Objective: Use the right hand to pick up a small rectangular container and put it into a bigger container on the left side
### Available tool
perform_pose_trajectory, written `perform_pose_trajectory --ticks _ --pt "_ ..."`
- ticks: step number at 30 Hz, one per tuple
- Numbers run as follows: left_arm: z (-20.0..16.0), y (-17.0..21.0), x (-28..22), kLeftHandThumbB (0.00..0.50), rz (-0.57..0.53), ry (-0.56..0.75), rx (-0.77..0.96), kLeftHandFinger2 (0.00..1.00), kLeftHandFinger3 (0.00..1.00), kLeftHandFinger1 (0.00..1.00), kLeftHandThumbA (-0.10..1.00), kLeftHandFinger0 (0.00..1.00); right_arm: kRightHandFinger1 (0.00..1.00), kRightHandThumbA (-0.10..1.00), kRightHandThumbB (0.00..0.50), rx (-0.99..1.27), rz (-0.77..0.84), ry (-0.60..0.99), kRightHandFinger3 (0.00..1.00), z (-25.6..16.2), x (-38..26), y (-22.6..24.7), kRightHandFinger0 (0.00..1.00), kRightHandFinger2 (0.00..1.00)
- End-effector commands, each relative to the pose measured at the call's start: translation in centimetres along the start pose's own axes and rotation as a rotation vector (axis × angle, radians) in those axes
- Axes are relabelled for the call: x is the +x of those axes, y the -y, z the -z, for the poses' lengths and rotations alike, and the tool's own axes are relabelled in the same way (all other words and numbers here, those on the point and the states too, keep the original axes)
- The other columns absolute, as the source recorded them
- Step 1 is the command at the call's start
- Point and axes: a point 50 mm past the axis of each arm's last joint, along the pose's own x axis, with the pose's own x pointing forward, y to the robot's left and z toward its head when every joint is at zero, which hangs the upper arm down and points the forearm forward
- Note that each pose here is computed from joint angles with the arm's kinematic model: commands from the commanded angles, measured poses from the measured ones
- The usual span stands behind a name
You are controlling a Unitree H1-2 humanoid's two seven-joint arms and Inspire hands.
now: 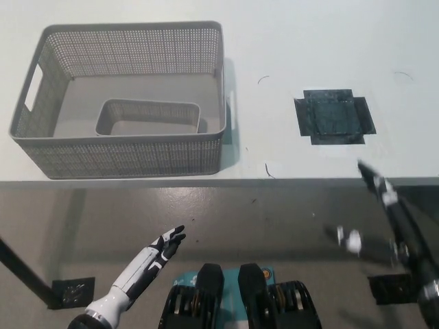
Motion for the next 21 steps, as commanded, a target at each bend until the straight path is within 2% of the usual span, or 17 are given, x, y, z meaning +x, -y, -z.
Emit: perform_pose_trajectory --ticks 1,2,5,6,10,12,14,17,21 --pt "-2.1 -0.9 1.7 0.309 0.009 0.104 0.066 1.0 1.0 1.0 1.0 1.0 1.0 1.0 0.359 0.219 0.104 0.491 1.0 -6.6 -5.1 -2.5 1.0 1.0" --pt "-2.2 -1.0 1.8 0.305 0.009 0.106 0.066 1.0 1.0 1.0 1.0 1.0 1.0 1.0 0.377 0.222 0.102 0.476 1.0 -6.2 -5.0 -2.9 1.0 1.0" --pt "-2.3 -1.1 2.0 0.309 0.006 0.114 0.063 1.0 1.0 1.0 1.0 1.0 1.0 1.0 0.382 0.233 0.085 0.439 1.0 -4.7 -4.8 -3.9 1.0 1.0" --pt "-2.3 -1.3 2.1 0.313 0.007 0.117 0.067 1.0 1.0 1.0 1.0 1.0 1.0 1.0 0.357 0.246 0.068 0.406 1.0 -3.7 -4.7 -4.4 1.0 1.0" --pt "-2.3 -1.3 2.2 0.311 0.008 0.115 0.06 1.0 1.0 1.0 1.0 1.0 1.0 1.0 0.316 0.224 0.045 0.301 1.0 -0.8 -4.2 -5.1 1.0 1.0" --pt "-2.2 -1.1 2.1 0.311 0.005 0.116 0.058 1.0 1.0 1.0 1.0 1.0 1.0 1.0 0.323 0.21 0.036 0.247 1.0 0.8 -3.6 -5.2 1.0 1.0" --pt "-1.9 -0.9 1.9 0.303 0.004 0.117 0.056 1.0 1.0 1.0 1.0 1.0 1.0 1.0 0.368 0.198 -0.005 0.156 1.0 3.4 -3.2 -5.7 1.0 1.0" --pt "-1.7 -0.6 1.6 0.301 0.006 0.105 0.044 1.0 1.0 1.0 1.0 1.0 1.0 1.0 0.365 0.178 -0.04 0.112 1.0 4.7 -3.2 -5.8 1.0 1.0" --pt "-1.7 -0.7 1.9 0.307 0.003 0.098 0.051 1.0 1.0 1.0 1.0 1.0 1.0 1.0 0.401 0.164 -0.078 0.066 1.0 6.0 -2.4 -5.7 1.0 1.0"
